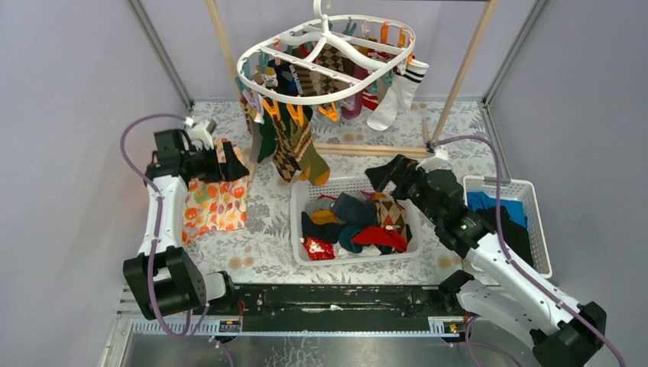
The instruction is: Clip the socks to the hanger
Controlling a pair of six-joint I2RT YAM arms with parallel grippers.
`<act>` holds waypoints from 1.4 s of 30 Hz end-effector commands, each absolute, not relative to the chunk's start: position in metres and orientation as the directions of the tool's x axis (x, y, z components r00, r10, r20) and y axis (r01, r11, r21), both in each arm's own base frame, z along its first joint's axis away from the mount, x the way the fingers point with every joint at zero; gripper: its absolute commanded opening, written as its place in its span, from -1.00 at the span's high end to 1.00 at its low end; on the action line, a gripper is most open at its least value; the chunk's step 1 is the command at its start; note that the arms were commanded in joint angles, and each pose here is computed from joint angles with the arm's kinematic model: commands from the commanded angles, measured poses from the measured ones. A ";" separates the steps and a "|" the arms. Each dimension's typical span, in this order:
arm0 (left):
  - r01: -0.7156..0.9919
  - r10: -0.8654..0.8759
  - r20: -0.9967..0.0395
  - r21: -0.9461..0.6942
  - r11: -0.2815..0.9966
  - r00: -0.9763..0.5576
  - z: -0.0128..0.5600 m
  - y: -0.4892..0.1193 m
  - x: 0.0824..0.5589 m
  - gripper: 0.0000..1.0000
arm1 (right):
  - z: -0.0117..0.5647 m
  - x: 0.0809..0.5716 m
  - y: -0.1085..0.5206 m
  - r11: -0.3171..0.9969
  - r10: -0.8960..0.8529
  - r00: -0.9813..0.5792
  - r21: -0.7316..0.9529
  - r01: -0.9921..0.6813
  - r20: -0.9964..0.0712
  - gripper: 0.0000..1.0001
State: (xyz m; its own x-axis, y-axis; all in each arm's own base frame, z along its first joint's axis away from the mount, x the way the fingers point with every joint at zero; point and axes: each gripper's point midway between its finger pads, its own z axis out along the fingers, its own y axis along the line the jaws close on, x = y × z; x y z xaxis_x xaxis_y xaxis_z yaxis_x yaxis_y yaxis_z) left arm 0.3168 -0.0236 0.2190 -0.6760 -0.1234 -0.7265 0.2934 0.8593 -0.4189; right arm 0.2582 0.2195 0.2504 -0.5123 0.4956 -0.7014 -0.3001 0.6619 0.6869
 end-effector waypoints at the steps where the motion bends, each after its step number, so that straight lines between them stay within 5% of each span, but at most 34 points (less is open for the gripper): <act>1: 0.240 -0.095 -0.799 -0.289 0.927 -0.594 0.174 0.004 0.355 -0.97 | 0.221 0.287 0.120 0.926 0.361 -0.353 0.375 0.029 -0.863 -1.00; 9: 0.194 -0.218 -0.911 -0.298 0.934 -0.351 0.126 0.000 0.385 -0.97 | 0.195 0.296 -0.006 0.889 -0.055 -0.042 -0.068 0.454 -0.998 -0.99; 21: 0.193 -0.155 -0.979 -0.178 0.965 -0.130 0.108 -0.005 0.382 -0.97 | 0.099 0.323 -0.061 0.805 0.091 -0.019 0.062 0.590 -0.996 -0.99; 24: 0.171 -0.145 -0.987 -0.156 0.973 -0.076 0.113 -0.005 0.375 -0.97 | 0.098 0.335 -0.053 0.847 0.058 -0.024 0.037 0.531 -0.998 -1.00; 28: 0.142 -0.079 -0.997 -0.075 0.987 0.023 0.113 -0.016 0.361 -0.97 | 0.083 0.352 -0.009 0.972 -0.030 -0.089 -0.050 0.229 -0.996 -1.00; 32: 0.069 -0.067 -0.993 -0.074 0.995 -0.098 0.097 -0.013 0.381 -0.97 | 0.075 0.360 -0.008 0.980 -0.014 -0.141 -0.042 0.195 -0.990 -1.00; 42: 0.049 -0.057 -0.994 -0.061 0.997 -0.093 0.098 -0.011 0.382 -0.98 | 0.075 0.363 -0.012 0.978 0.000 -0.142 -0.030 0.207 -0.990 -1.00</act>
